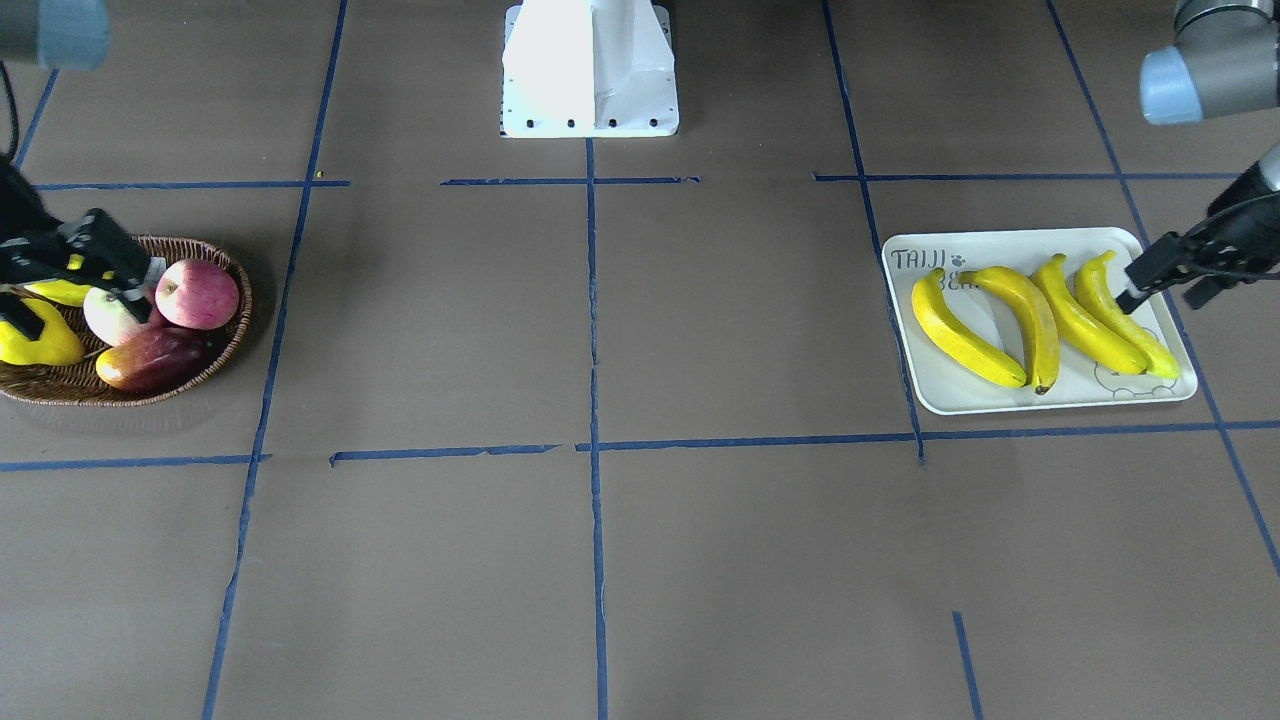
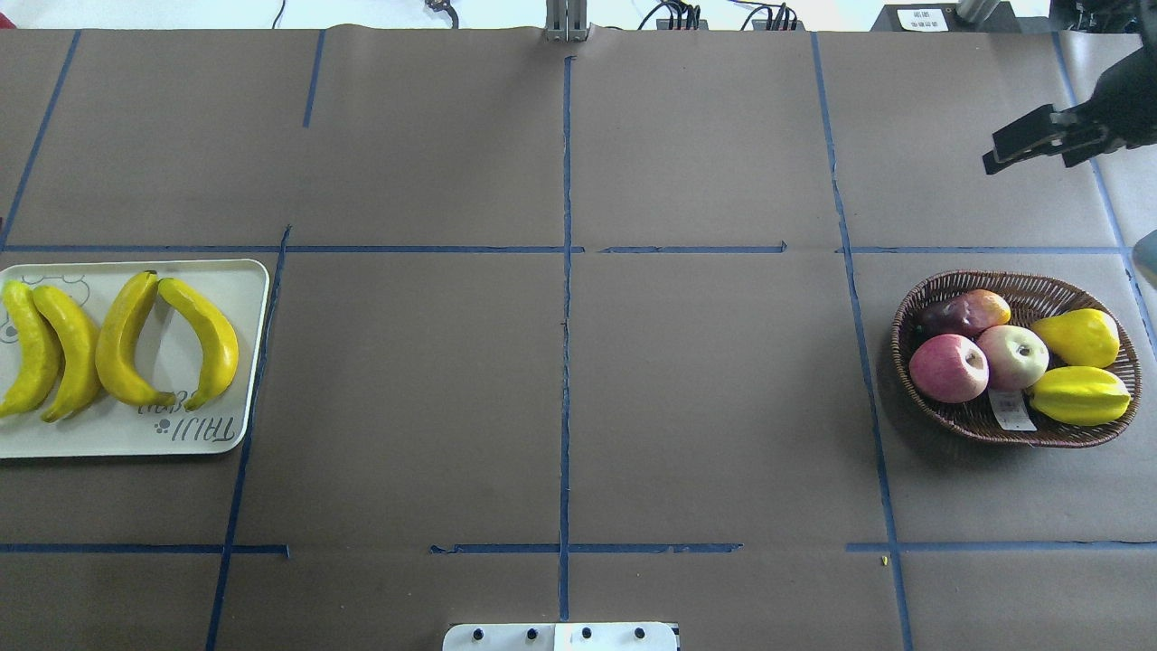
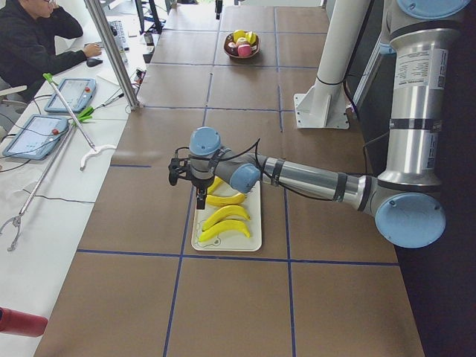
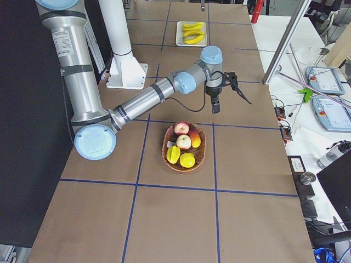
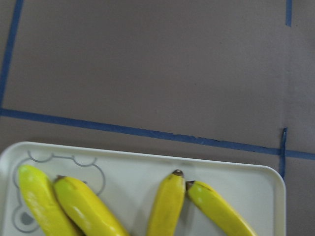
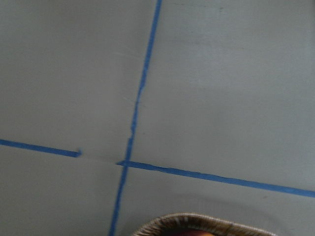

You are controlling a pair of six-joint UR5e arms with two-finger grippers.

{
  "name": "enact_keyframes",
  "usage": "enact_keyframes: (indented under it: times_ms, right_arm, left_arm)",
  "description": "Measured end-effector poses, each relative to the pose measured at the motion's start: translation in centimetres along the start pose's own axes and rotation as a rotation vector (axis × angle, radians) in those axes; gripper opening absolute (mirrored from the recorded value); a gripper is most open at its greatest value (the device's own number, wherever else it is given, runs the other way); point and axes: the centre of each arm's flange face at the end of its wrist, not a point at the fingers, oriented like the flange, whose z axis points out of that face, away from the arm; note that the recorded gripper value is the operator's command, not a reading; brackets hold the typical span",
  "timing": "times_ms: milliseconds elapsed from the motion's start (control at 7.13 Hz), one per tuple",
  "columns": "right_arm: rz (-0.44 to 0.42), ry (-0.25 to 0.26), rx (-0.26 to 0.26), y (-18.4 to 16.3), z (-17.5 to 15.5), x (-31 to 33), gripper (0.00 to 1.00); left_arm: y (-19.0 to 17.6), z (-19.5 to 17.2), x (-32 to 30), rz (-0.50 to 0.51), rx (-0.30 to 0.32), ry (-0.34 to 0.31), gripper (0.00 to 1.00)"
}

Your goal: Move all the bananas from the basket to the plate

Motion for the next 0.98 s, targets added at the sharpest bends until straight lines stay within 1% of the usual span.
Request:
enact_keyframes:
  times_ms: [140,281,421,702,982]
  right_arm:
    - [-0.044,-0.004,-0.026,0.6,-0.1,6.2,1.00]
    - [-0.067,-0.018,-0.043,1.7,-0.2,11.3,1.00]
    - [-0.066,-0.036,-0.054,3.2,-0.3,15.1,1.00]
    - [-0.021,-0.040,-0.082,6.5,0.6,19.4,1.00]
    - [0.002,-0.017,-0.097,8.1,1.2,20.9,1.00]
  left_arm:
    - [0.1,-1.6,-4.0,0.044,-0.029,-0.038,1.00]
    - [0.9,-2.3,-7.2,0.053,-0.061,-0.044,1.00]
    - [2.5,-2.1,-9.4,0.039,-0.089,-0.025,1.00]
    - [4.8,-1.6,-11.3,0.012,-0.120,0.007,1.00]
    - [6.7,-0.9,-12.5,-0.013,-0.143,0.009,1.00]
